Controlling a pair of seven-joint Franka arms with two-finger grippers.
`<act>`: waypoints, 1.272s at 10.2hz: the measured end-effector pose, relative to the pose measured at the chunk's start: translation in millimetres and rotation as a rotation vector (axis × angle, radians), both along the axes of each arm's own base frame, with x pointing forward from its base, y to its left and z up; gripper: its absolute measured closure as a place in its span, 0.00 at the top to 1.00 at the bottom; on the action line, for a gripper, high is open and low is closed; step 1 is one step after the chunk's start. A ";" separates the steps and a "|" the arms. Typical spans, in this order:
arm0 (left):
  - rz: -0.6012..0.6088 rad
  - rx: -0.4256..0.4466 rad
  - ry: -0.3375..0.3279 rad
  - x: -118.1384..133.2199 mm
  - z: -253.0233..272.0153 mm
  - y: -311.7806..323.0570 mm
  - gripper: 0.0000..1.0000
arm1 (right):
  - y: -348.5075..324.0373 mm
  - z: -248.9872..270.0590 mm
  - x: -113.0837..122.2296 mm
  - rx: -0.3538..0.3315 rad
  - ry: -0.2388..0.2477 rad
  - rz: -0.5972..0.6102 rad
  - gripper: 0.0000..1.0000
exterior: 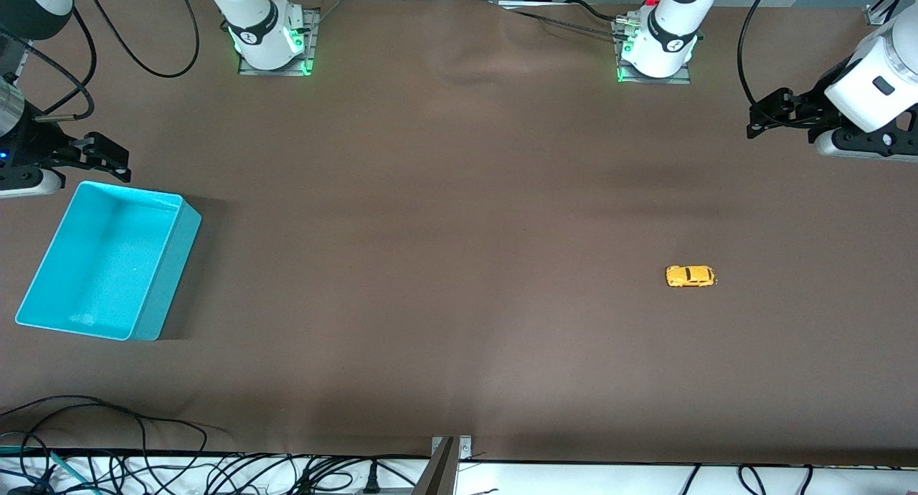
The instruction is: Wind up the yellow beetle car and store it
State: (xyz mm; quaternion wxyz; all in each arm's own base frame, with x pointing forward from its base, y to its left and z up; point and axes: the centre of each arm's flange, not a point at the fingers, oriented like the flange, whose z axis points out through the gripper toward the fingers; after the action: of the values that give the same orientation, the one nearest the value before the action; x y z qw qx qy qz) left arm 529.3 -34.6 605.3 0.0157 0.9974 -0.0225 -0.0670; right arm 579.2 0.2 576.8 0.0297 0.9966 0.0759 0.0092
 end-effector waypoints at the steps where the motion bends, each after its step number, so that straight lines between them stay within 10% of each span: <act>1: 0.000 0.000 0.001 -0.1 -0.1 0.2 1.00 | 2.8 0.3 0.0 0.000 -0.001 0.005 1.00; 13: 0.003 0.001 0.016 -1.8 -1.2 1.9 1.00 | 15.1 1.2 -0.2 0.001 -0.002 0.027 1.00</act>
State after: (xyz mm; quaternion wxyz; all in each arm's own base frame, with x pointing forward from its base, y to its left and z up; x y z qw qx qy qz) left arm 527.5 -32.7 604.2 0.0156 0.9968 -0.0208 -0.0751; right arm 579.0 15.4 578.0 0.0290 0.9955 0.0892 0.0104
